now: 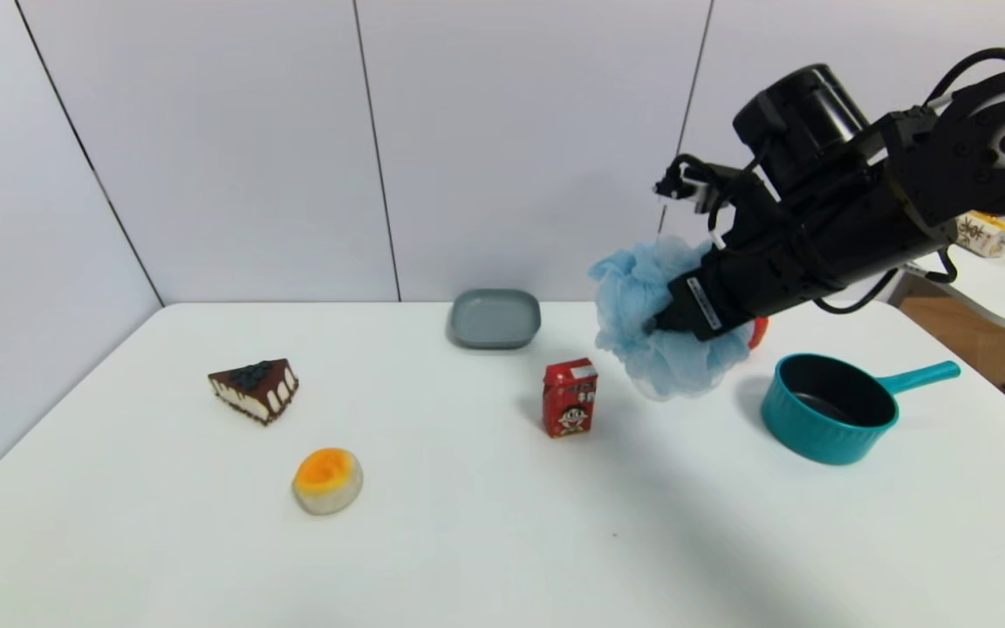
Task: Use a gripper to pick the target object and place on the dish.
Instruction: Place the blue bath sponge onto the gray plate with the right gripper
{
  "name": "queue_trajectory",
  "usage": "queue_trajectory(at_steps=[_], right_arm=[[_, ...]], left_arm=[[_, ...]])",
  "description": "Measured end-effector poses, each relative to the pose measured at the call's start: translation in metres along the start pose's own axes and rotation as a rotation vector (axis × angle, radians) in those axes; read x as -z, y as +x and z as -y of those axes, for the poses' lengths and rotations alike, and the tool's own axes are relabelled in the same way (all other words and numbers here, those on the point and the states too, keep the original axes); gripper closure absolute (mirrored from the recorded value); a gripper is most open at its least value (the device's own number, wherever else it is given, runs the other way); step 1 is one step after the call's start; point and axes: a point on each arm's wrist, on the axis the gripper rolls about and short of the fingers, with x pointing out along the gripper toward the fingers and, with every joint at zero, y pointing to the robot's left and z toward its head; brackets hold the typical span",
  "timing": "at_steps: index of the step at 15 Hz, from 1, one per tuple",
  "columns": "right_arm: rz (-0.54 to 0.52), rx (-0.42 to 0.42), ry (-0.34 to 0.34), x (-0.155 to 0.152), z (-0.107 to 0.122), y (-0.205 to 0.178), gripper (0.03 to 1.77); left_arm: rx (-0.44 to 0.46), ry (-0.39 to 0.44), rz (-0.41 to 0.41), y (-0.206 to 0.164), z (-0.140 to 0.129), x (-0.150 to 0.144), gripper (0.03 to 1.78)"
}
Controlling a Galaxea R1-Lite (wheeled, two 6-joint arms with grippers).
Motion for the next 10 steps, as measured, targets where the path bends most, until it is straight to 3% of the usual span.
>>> queue_trajectory(at_steps=[4, 10], right_arm=[[0.186, 0.049, -0.064, -0.031, 0.005, 0.0, 1.12], [0.398, 0.049, -0.11, -0.065, -0.003, 0.046, 1.12]], left_arm=[[0.0, 0.0, 0.0, 0.0, 0.0, 0.0, 0.12], [0.0, 0.0, 0.0, 0.0, 0.0, 0.0, 0.12]])
